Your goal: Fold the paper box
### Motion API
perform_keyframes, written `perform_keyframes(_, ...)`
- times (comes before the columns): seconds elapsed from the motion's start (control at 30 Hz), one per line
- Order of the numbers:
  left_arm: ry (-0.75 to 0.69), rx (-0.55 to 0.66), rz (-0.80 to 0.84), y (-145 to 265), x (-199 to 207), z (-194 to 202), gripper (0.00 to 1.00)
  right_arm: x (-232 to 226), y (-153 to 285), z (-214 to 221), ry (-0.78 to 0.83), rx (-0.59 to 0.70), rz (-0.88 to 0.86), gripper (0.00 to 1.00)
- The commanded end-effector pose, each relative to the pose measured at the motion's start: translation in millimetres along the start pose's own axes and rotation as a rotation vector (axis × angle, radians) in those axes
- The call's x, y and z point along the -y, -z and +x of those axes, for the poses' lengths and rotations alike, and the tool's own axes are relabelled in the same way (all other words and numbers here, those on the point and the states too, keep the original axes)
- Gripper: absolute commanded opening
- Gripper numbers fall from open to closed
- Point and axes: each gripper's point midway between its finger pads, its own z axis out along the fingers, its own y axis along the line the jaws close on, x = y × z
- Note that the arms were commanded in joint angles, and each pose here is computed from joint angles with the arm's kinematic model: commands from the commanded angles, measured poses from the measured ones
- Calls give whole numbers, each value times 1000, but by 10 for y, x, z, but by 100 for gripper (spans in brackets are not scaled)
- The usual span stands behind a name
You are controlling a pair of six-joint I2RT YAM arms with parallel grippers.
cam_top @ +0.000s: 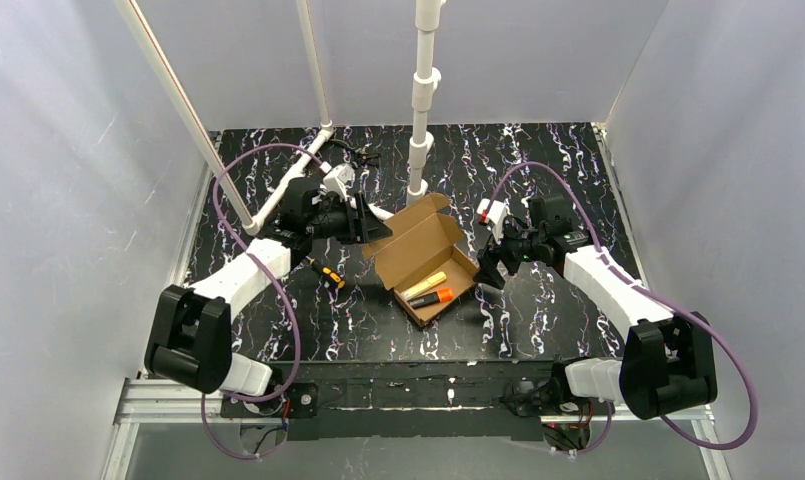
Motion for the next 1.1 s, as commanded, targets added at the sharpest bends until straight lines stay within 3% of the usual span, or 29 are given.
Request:
perform_keyframes(0.0, -86, -25, 96, 22, 186, -50, 51, 43, 20, -150, 30, 37, -6, 91)
perform_keyframes(0.07, -96, -39, 105, 3, 186, -22, 42, 45, 14, -147, 27, 35, -9, 91)
perform_keyframes(0.27, -161, -60, 95, -52, 228, 38, 31, 51, 13, -141, 23, 32, -9, 91)
perform_keyframes(0.37, -213, -92, 40, -67, 208, 68, 16, 58, 18, -142, 22, 33, -7, 91)
perform_keyframes(0.43, -260, -126, -3, -65, 216, 109, 0, 57, 21, -145, 21, 35, -9, 91)
perform_keyframes(0.77, -559, -86, -71, 74, 445, 59, 0, 119, 138, -214, -2, 74, 3, 91)
perform_keyframes(1.07, -782, -113, 13, 61, 621, 65, 0, 298, 387, -314, -78, 163, 49, 91)
